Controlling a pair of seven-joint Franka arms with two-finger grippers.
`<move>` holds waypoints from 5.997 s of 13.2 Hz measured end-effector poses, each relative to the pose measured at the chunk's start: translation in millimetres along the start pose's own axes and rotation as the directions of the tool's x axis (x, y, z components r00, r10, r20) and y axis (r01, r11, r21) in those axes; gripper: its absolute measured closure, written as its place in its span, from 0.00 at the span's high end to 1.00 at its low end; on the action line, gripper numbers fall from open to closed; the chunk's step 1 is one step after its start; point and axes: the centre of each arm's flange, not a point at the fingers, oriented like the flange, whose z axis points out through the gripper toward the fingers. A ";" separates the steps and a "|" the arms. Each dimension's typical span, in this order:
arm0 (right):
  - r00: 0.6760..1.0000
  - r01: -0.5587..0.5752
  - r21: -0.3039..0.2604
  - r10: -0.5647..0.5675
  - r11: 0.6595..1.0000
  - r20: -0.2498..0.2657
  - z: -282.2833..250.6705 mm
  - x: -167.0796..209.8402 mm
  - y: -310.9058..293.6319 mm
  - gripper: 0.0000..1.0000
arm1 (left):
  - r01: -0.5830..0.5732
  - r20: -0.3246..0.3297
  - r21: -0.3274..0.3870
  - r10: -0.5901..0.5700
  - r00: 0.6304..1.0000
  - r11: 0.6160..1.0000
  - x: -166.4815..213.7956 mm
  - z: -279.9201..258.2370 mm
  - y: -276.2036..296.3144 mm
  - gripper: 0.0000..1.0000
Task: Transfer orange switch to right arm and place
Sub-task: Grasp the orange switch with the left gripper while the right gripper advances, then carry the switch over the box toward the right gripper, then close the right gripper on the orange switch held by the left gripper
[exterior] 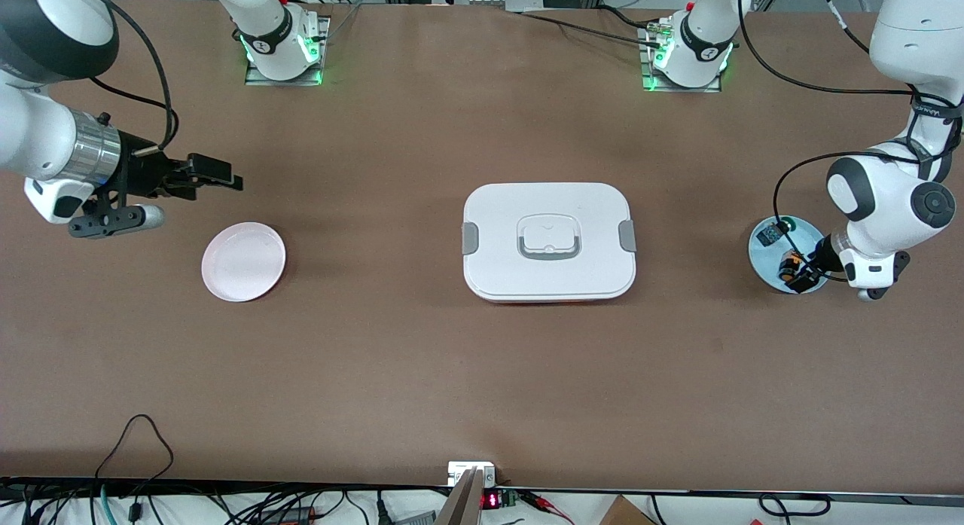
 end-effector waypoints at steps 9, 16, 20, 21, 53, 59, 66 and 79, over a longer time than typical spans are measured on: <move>0.993 -0.077 0.662 0.120 0.746 -0.021 14.7 40.7 -42.0 1.00 | -0.004 0.019 0.004 0.004 1.000 1.000 -8.2 6.8 1.0 0.96; 0.987 -0.059 0.810 0.156 0.583 -0.041 71.4 60.9 -119.5 1.00 | -0.006 0.027 0.008 0.006 1.000 1.000 -11.7 10.2 0.5 0.82; 0.991 -0.061 0.862 0.137 0.504 -0.010 92.2 59.9 -146.1 1.00 | -0.026 0.027 0.007 0.026 0.999 1.000 -12.6 10.1 2.0 0.79; 0.992 -0.063 0.871 0.127 0.487 0.001 98.6 57.8 -156.3 1.00 | -0.042 0.026 0.006 0.042 0.999 0.999 -12.7 9.8 2.8 0.79; 0.979 -0.020 0.948 0.200 0.319 -0.046 160.3 46.1 -256.4 1.00 | 0.501 0.748 -0.558 0.141 0.648 0.661 -239.6 -346.8 322.6 0.79; 0.977 0.046 0.942 0.181 0.332 -0.112 159.3 47.3 -254.4 1.00 | 0.668 0.904 -0.349 0.047 0.426 0.657 -261.1 -354.4 344.4 0.79; 0.973 0.106 0.936 0.159 0.337 -0.167 159.7 46.8 -255.6 1.00 | 0.727 0.963 -0.214 0.016 0.269 0.652 -312.8 -322.6 380.2 0.79; 0.989 0.089 0.956 0.086 0.278 -0.117 165.0 54.1 -239.0 0.97 | 0.739 0.965 -0.201 0.002 0.261 0.643 -321.7 -326.1 387.2 0.79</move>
